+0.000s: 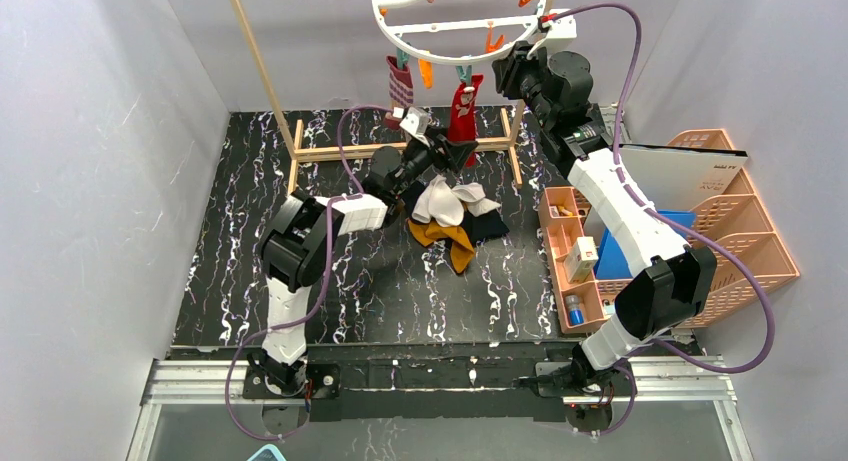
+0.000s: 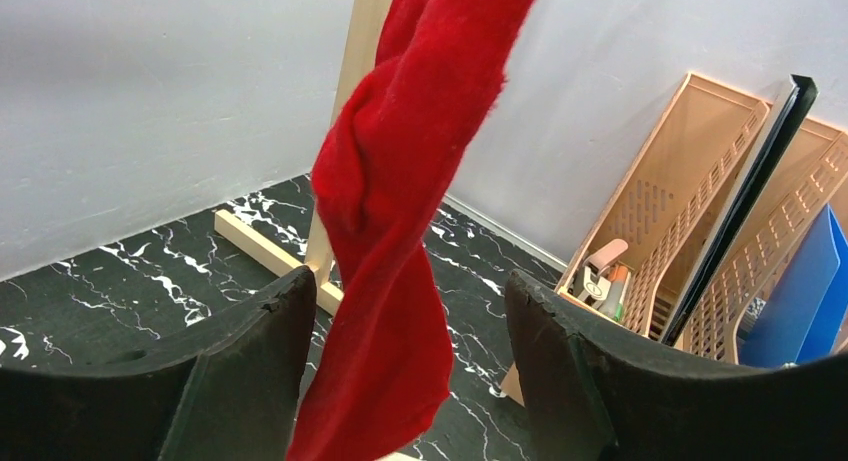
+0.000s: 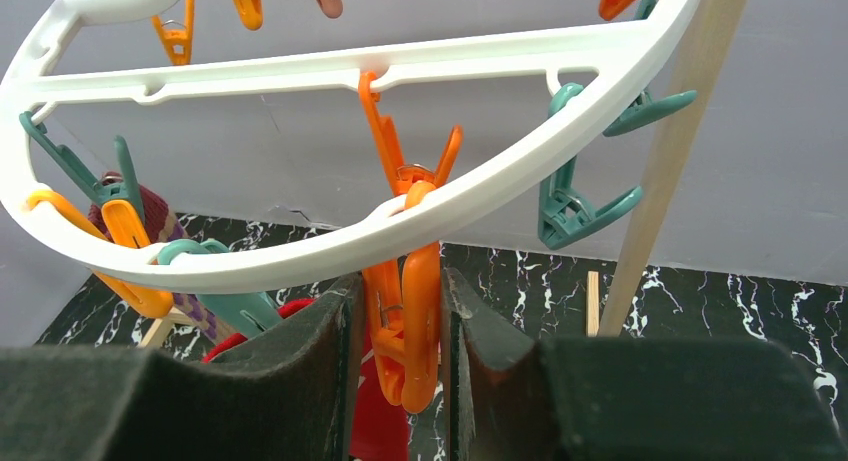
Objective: Remove the socks clipped to the hanger
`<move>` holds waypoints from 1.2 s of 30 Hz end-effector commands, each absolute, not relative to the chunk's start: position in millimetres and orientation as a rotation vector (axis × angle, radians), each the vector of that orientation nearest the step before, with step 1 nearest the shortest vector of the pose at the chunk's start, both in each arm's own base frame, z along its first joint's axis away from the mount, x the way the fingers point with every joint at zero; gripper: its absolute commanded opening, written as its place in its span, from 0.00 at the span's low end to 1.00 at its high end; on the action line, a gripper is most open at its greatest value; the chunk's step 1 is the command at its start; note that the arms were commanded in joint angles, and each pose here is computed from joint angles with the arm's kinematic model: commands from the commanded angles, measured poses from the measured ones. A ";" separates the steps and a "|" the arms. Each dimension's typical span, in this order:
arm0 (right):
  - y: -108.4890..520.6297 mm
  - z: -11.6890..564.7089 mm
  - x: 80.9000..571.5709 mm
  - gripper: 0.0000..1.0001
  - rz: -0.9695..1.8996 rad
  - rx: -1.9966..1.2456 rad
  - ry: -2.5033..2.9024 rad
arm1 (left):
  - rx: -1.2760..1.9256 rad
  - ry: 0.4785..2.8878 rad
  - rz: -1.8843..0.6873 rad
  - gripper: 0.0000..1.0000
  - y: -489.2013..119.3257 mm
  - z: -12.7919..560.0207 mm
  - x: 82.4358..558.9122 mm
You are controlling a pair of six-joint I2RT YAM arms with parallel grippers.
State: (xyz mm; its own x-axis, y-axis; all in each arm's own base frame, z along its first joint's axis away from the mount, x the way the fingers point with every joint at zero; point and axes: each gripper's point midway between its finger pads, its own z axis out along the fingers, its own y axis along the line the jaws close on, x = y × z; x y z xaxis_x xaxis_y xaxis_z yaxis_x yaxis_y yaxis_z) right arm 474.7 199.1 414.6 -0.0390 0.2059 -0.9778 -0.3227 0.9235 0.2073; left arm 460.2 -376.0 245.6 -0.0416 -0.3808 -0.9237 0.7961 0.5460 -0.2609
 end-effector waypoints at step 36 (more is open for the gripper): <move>191.9 429.7 475.3 0.93 0.428 -0.052 1.504 | 0.437 1.338 -0.779 0.00 -373.4 266.9 437.5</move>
State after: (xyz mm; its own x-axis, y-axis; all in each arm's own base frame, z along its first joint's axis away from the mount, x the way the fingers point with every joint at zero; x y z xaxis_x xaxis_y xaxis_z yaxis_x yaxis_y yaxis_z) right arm 475.3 197.6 414.3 -0.0401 0.2097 -0.9769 -0.3163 0.9248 0.2115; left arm 446.8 -381.3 230.2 -0.0686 -0.3083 -0.9488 0.7797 0.5767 -0.2437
